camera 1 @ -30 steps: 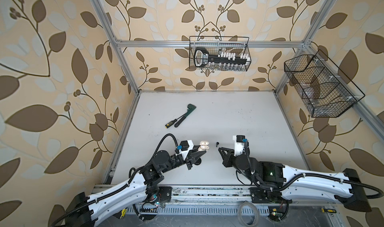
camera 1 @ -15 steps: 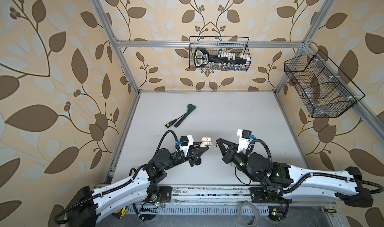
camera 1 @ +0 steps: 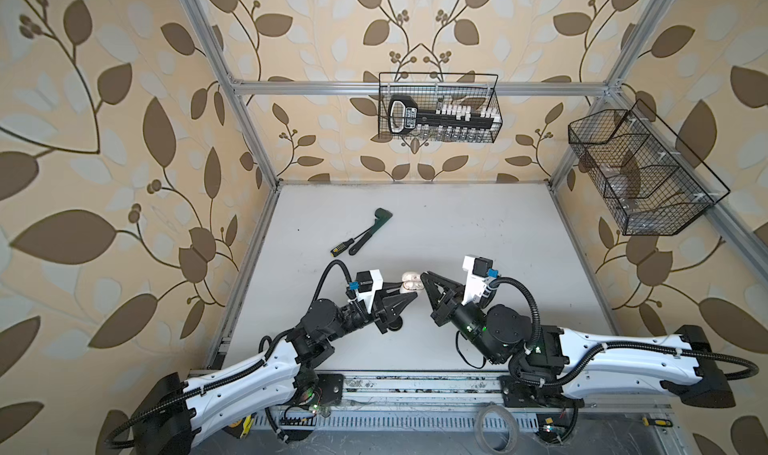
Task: Insert the wireless bluetooth earbuds into the charging case
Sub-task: 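Carry the cream earbud with the right gripper toward the case in the left gripper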
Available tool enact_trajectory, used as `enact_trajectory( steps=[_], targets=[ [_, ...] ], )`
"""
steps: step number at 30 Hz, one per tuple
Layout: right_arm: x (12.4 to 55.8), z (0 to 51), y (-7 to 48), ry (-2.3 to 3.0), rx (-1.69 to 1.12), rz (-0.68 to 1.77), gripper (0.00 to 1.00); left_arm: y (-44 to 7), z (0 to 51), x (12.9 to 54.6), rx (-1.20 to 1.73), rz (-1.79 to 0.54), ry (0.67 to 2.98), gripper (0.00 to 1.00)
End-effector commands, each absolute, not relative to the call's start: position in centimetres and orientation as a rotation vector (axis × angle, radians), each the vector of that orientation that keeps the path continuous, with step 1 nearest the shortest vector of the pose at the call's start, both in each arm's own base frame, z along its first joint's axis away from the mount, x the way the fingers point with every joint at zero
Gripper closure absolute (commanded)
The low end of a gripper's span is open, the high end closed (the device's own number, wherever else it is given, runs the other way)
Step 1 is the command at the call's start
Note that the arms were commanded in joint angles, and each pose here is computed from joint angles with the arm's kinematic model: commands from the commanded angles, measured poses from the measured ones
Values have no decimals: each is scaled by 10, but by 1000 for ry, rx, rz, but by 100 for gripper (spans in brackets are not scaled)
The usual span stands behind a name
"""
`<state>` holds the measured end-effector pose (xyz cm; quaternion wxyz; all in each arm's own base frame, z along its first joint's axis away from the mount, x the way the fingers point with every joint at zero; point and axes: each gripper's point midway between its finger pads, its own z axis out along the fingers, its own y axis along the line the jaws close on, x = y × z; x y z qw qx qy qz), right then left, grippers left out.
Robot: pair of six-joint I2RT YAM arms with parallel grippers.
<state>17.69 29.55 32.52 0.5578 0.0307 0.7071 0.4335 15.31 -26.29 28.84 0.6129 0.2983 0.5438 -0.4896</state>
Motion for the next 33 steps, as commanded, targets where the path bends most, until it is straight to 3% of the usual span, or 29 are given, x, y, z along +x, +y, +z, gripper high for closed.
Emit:
enact_trajectory(
  steps=[1,33],
  targets=[
    [177,339,297,1600,109,1067,97,-257,325,142,655,-1180,1120,100],
    [171,312,302,1554,138,1083,100,-235,349,136,532,-1235,1043,100]
  ],
)
